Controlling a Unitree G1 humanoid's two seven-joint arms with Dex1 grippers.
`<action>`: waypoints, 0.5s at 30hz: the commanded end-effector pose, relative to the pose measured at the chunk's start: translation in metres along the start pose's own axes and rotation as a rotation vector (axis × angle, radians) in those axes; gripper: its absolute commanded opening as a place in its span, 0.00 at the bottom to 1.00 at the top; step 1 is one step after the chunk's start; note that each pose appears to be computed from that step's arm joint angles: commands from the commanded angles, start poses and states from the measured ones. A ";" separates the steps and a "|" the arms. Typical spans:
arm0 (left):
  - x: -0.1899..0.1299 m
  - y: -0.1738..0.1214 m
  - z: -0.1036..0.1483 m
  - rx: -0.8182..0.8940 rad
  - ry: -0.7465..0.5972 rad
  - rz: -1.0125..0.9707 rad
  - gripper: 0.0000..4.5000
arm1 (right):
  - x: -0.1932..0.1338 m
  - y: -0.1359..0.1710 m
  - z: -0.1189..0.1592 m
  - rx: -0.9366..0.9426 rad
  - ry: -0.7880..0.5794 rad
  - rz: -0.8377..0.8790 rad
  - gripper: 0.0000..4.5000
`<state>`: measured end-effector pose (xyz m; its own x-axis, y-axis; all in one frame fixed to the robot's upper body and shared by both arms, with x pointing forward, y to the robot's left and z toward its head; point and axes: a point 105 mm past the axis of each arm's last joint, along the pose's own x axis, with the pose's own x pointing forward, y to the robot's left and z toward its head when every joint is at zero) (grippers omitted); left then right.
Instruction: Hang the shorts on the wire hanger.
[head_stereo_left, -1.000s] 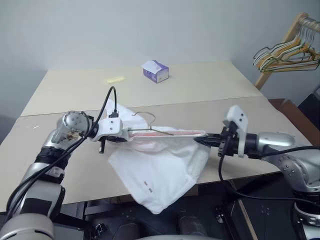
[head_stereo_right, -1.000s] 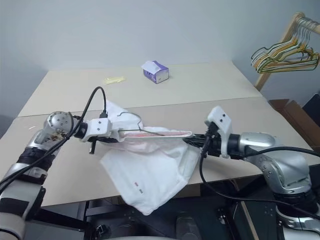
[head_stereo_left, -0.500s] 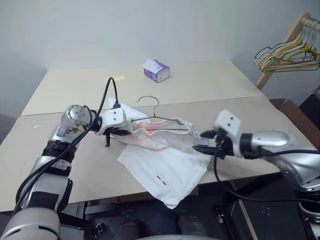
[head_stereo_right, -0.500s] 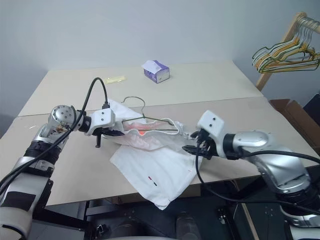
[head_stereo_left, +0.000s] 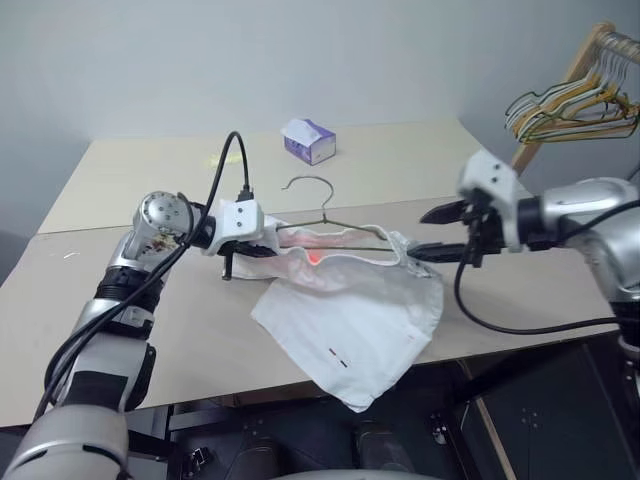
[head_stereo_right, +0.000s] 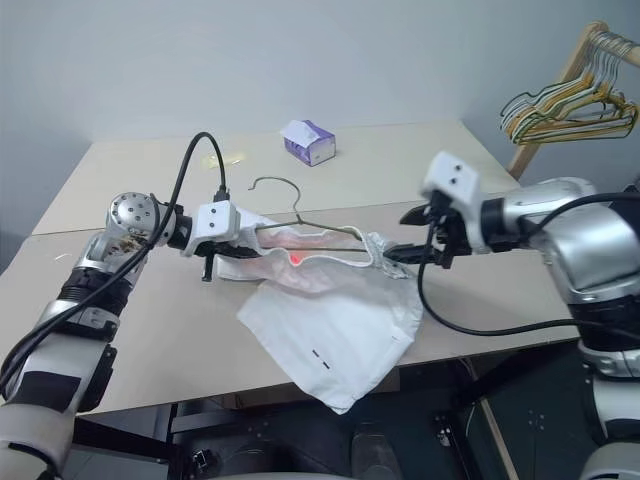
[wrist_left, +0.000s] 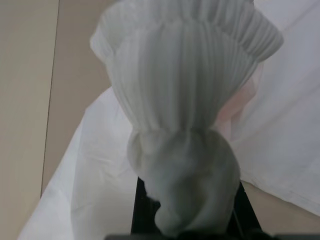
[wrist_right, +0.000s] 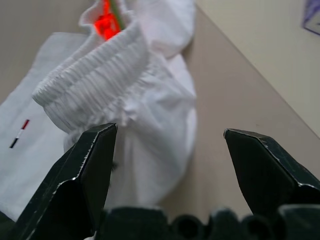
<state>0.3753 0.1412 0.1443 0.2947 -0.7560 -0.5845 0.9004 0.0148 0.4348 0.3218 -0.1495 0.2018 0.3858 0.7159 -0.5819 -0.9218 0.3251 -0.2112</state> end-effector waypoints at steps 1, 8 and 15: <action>-0.008 0.012 0.019 0.066 -0.043 0.032 0.00 | 0.010 -0.007 0.008 -0.083 0.063 -0.020 0.89; -0.008 0.010 0.021 0.078 -0.049 0.021 0.00 | 0.034 -0.013 0.001 -0.105 0.146 0.003 0.89; -0.007 0.008 0.023 0.086 -0.055 0.012 0.00 | 0.043 -0.011 0.004 -0.125 0.145 0.019 0.46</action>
<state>0.3721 0.1378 0.1452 0.2676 -0.7616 -0.5902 0.8997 -0.0218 0.4360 0.3456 -0.1247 0.1647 0.3356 0.6115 -0.7165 -0.9411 0.2507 -0.2268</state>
